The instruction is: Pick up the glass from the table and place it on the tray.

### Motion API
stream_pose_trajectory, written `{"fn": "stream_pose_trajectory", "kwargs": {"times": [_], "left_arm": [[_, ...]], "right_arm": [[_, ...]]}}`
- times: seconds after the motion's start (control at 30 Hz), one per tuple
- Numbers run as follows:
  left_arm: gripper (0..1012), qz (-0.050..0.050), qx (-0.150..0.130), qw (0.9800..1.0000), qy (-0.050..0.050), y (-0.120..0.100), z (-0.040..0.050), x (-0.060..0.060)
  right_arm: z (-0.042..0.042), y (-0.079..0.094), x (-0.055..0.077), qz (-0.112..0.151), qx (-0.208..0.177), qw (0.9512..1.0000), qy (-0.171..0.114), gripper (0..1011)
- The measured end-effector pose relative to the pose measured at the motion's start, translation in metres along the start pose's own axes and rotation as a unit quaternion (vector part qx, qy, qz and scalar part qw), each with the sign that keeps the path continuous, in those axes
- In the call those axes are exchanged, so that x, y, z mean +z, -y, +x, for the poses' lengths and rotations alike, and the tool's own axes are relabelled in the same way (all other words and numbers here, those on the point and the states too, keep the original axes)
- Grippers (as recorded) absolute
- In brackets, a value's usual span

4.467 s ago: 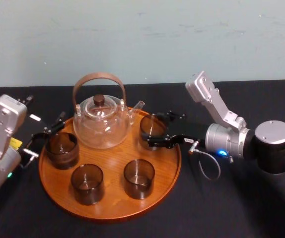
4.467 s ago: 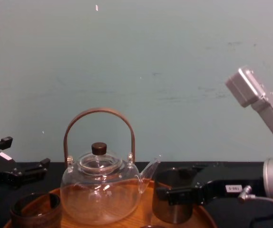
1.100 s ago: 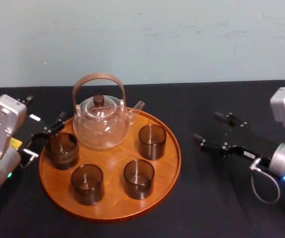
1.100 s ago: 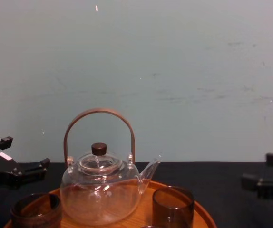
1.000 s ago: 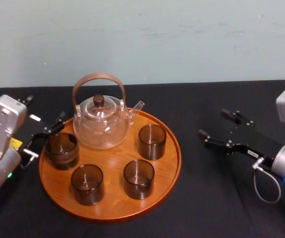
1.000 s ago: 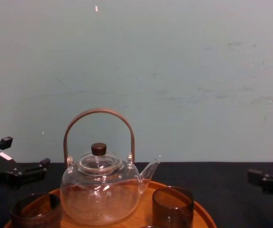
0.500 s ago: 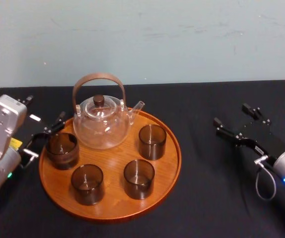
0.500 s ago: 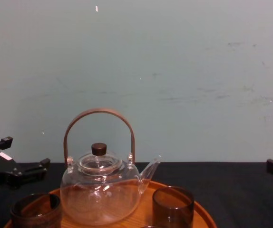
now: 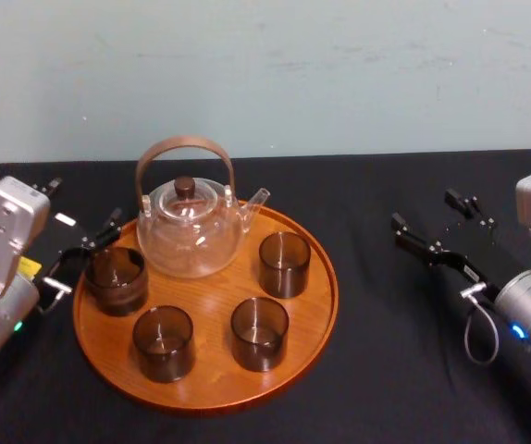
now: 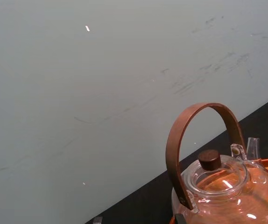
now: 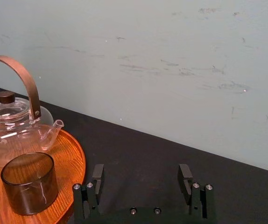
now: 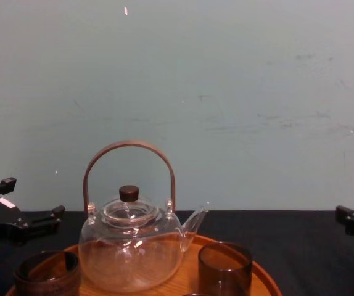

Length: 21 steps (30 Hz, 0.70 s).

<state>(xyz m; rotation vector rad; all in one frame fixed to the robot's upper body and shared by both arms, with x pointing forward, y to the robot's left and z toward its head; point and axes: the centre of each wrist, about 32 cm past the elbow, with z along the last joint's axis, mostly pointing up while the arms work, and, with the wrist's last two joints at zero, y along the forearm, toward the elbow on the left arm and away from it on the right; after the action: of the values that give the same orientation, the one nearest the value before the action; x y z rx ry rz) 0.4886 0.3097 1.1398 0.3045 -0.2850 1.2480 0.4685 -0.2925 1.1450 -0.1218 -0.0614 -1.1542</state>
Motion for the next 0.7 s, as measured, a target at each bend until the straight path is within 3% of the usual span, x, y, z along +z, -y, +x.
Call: {"fn": "stream_pose_trajectory", "kwargs": {"times": [0.7], "left_arm": [[1001,0.000,0.000,1.0000,0.000,0.0000,0.0000,0.0000]], "right_arm": [[0.0003,0.0015,0.0001,0.000,0.002,1.0000,0.000,1002]]}}
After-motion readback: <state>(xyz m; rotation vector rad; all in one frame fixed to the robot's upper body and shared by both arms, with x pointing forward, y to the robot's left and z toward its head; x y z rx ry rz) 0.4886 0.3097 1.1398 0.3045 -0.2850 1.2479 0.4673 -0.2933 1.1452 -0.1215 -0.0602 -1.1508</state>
